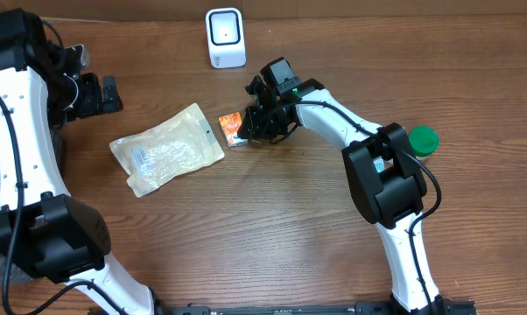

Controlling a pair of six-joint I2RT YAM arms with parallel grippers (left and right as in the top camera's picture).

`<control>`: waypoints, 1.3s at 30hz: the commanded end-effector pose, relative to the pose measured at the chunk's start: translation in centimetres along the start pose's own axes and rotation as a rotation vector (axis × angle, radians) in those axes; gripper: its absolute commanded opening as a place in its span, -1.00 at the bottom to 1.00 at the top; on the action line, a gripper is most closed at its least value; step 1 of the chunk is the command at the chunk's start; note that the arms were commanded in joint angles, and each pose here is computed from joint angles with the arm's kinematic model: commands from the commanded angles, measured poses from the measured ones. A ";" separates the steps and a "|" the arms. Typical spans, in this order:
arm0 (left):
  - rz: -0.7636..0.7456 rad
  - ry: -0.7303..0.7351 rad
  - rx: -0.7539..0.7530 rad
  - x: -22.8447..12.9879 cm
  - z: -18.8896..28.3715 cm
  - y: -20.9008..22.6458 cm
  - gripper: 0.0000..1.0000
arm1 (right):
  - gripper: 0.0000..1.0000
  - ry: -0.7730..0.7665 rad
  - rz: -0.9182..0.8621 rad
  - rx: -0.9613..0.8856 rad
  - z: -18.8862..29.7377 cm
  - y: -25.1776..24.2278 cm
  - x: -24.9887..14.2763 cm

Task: Scan the item barcode
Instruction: 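Move the right gripper to the small orange Kleenex box and grasp it, then lift the orange box and carry it toward the scanner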

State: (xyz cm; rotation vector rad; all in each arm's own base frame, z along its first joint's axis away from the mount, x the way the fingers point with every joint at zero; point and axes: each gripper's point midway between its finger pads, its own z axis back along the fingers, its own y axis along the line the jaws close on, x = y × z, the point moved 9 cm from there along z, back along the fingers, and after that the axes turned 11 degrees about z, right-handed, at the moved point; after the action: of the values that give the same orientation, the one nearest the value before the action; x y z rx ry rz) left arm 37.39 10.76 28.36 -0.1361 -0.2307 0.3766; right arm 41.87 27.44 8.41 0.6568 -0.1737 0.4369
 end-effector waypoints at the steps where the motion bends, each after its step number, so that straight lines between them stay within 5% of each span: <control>1: -0.007 -0.029 -0.016 0.1 0.9 -0.5 0.99 | -0.74 0.012 -0.023 0.016 -0.5 -0.3 -0.3; 12: -0.007 -0.029 -0.016 0.1 0.9 -0.5 0.99 | -0.71 0.028 -0.020 -0.042 -1.8 -0.7 -0.8; 13: -0.007 -0.029 -0.016 0.1 0.9 -0.6 0.99 | -0.89 0.029 -0.020 -0.041 -1.8 -0.7 -0.8; 15: -0.007 -0.029 -0.016 0.1 0.9 -0.5 0.99 | -0.92 0.046 -0.030 -0.018 -1.7 -0.5 -1.0; 20: -0.007 -0.029 -0.016 0.1 0.9 -0.5 0.99 | -0.92 0.021 -0.048 0.263 1.5 0.7 0.2; 32: -0.007 -0.029 -0.016 0.1 0.9 -0.6 0.99 | -0.92 -0.186 0.154 0.898 18.8 4.6 2.2; 39: -0.007 -0.029 -0.016 0.1 0.9 -0.5 0.99 | -0.92 -0.163 0.045 0.926 21.3 4.4 2.0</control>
State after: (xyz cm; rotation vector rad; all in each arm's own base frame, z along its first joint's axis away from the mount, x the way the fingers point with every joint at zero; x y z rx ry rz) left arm 37.39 10.76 28.36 -0.1361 -0.2307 0.3766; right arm 41.56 18.41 26.64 1.5491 -0.1797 0.5176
